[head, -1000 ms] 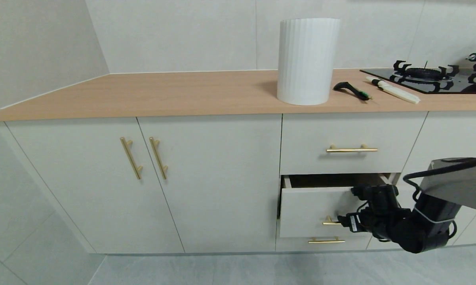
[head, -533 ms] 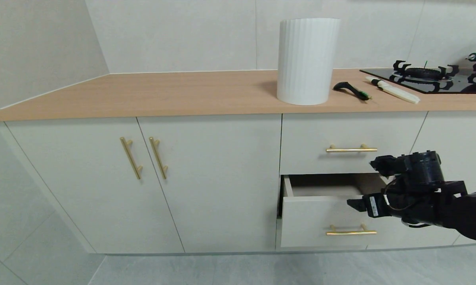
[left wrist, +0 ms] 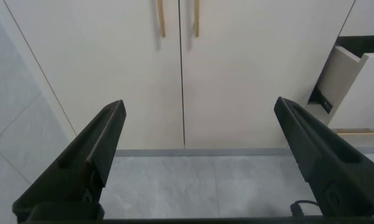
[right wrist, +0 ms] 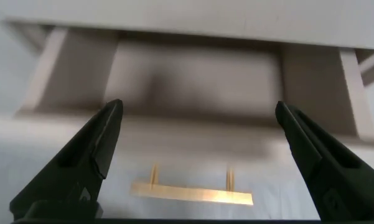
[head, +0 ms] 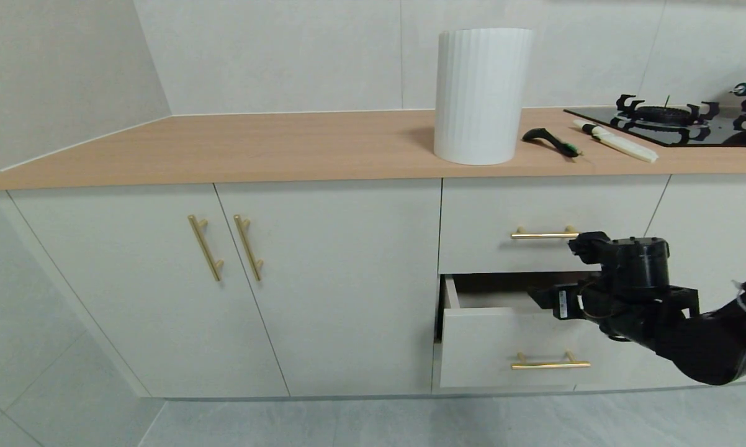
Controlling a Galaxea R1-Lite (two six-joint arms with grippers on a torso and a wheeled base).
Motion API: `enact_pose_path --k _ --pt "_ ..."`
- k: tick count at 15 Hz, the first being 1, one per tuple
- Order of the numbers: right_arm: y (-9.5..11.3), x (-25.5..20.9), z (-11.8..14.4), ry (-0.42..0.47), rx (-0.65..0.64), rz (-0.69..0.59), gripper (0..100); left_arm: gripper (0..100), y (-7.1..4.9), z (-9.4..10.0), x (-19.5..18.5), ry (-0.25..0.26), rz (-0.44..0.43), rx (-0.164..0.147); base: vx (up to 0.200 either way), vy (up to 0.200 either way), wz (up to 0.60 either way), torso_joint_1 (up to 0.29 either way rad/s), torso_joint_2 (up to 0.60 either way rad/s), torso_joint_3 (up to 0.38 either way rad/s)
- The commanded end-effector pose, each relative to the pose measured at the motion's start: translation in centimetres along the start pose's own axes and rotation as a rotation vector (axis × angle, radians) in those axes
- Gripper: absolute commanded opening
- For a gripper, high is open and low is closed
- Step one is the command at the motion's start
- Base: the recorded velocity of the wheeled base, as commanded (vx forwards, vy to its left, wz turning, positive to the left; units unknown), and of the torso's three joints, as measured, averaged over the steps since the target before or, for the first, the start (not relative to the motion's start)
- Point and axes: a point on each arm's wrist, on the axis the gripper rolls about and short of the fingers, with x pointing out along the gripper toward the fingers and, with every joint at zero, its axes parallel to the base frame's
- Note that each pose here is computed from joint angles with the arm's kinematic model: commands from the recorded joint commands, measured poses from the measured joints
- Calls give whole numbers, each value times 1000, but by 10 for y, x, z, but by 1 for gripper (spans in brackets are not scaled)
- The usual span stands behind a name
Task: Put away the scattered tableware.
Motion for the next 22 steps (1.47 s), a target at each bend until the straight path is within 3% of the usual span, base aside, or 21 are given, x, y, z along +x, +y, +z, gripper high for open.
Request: enact_pose_path --k 1,9,22 --pt "3 33 -36 66 -11 -26 100 100 0 0 0 1 0 0 0 0 0 0 0 0" --pt "0 37 -38 65 0 -31 100 100 0 0 0 1 1 0 0 0 0 0 0 0" --pt "-3 -7 -22 253 -41 4 100 100 0 0 0 1 1 0 0 0 0 0 0 0"
